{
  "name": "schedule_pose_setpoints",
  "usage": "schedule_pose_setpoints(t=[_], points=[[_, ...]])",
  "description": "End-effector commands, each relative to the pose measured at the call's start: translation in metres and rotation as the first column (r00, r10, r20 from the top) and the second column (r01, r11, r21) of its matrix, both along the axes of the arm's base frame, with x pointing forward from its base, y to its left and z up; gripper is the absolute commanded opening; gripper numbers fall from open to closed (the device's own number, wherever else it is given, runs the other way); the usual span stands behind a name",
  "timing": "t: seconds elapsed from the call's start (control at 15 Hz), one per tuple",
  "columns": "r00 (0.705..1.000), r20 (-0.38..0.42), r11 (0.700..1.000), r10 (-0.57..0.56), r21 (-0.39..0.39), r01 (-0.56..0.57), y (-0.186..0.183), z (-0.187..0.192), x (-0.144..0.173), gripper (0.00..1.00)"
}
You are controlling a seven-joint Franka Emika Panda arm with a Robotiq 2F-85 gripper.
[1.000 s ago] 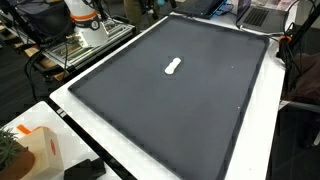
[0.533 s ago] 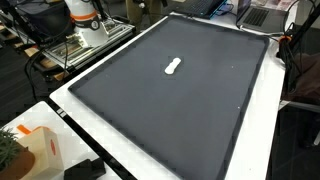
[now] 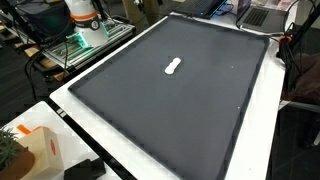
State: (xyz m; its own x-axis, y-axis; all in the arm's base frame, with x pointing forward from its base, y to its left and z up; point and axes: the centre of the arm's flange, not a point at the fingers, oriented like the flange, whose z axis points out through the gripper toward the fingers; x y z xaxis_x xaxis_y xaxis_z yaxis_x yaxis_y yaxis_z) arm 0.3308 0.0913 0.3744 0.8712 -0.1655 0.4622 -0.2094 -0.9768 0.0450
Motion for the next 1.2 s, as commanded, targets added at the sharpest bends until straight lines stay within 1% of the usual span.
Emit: schedule_pose_setpoints(t=[0.0,0.33,0.47,0.53,0.67,0.73,0.93,1.13], points=[[1.0,0.0,1.0,-0.001,0.002,0.001,0.0,0.0,0.0,1.0],[1.0,0.001,1.0,-0.001,0.005,0.001,-0.001,0.001,0.0,1.0],[0.999,-0.03,0.999,0.019,0.051,-0.017,0.006,0.004,0.002,1.0],[0.997,-0.064,0.995,0.036,0.098,-0.029,0.012,0.008,0.0,1.0],[0.991,-0.116,0.985,0.066,0.164,-0.046,0.022,0.016,-0.003,1.0],[0.989,-0.133,0.983,0.071,0.178,-0.046,0.027,0.022,-0.004,1.0],[0.982,-0.18,0.969,0.061,0.246,-0.015,0.04,0.048,-0.002,1.0],[0.981,-0.192,0.953,0.039,0.302,0.021,0.047,0.078,0.003,1.0]])
